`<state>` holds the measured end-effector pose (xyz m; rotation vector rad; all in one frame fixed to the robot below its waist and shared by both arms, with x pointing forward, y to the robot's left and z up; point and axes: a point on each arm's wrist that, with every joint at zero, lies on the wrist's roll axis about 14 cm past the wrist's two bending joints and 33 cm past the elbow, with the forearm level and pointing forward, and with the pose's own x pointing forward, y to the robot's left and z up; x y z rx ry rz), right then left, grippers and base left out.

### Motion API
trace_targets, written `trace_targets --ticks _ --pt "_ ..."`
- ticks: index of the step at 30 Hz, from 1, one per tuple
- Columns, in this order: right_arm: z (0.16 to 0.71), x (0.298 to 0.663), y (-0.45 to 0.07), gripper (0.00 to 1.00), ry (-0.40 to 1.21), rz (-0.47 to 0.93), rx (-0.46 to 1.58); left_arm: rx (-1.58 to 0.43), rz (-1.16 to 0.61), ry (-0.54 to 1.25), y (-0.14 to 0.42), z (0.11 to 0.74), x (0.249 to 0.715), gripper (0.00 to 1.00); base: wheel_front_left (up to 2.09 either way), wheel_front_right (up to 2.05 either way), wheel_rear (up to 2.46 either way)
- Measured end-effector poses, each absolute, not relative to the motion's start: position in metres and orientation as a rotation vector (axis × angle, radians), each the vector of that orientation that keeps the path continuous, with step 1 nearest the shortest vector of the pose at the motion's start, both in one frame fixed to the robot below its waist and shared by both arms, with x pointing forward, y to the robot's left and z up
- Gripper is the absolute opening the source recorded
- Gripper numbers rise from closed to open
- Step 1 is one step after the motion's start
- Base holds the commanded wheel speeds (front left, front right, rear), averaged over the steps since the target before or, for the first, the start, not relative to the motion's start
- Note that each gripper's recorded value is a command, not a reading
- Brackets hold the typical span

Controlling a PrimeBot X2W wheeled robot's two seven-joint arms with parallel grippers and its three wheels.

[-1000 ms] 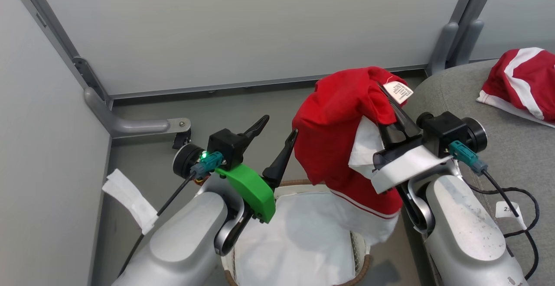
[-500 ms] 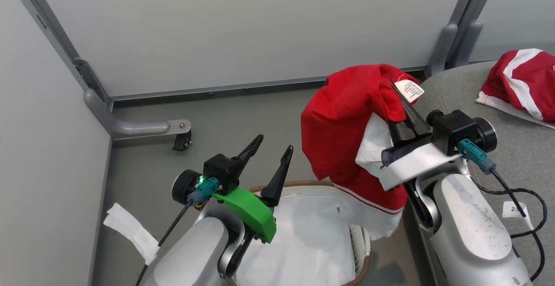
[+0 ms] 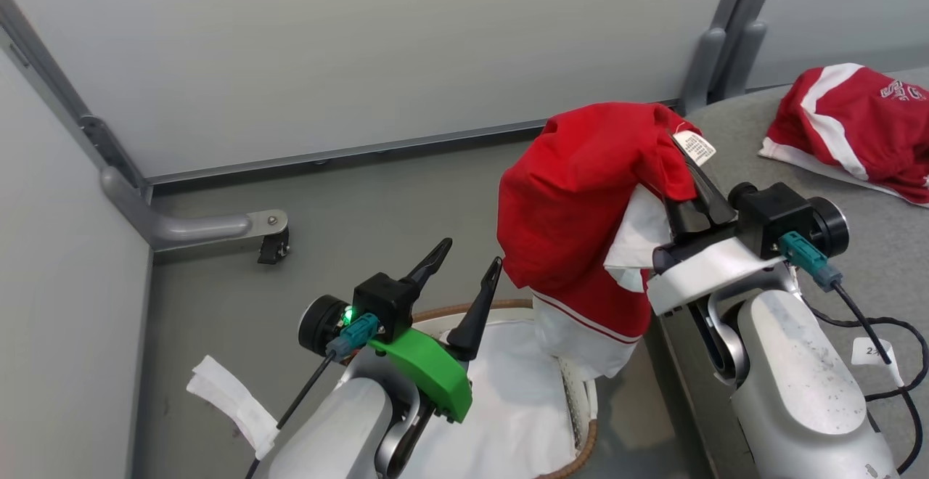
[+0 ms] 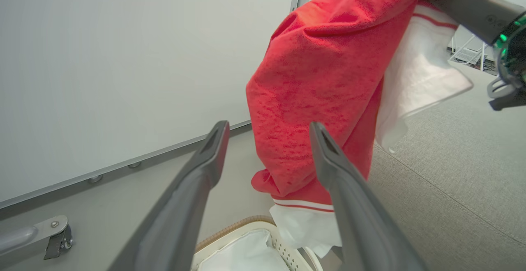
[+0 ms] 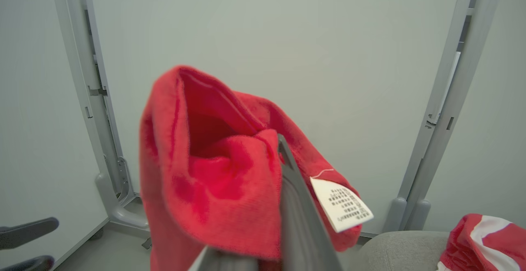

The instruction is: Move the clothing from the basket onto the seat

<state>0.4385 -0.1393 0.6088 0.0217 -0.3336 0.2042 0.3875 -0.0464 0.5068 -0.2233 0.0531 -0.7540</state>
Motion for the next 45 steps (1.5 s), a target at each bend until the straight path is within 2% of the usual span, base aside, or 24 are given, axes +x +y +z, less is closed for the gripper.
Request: trace_targets --ticks 7,17,28,32,45 --pt "0.612 0.429 -0.186 0.0 -0.341 0.078 -0.018 -0.219 -0.854 0.072 -0.079 0.501 0.379 1.0 0.0 0.0 0.0" --pt "0.609 0.396 -0.264 0.0 -0.324 -0.139 -0.062 -0.219 -1.04 0.104 -0.136 0.493 0.358 1.0 0.0 0.0 0.0" --pt "0.598 0.37 -0.312 0.0 -0.279 -0.281 -0.1 -0.234 -1.192 0.144 -0.178 0.483 0.336 1.0 0.0 0.0 0.0" --pt "0.609 0.377 -0.326 0.0 -0.293 -0.317 -0.149 -0.239 -1.205 0.156 -0.181 0.478 0.338 1.0 0.0 0.0 0.0" --pt "0.716 0.456 -0.371 0.0 -0.476 -0.359 -0.39 -0.265 -1.148 0.164 -0.165 0.458 0.376 1.0 0.0 0.0 0.0"
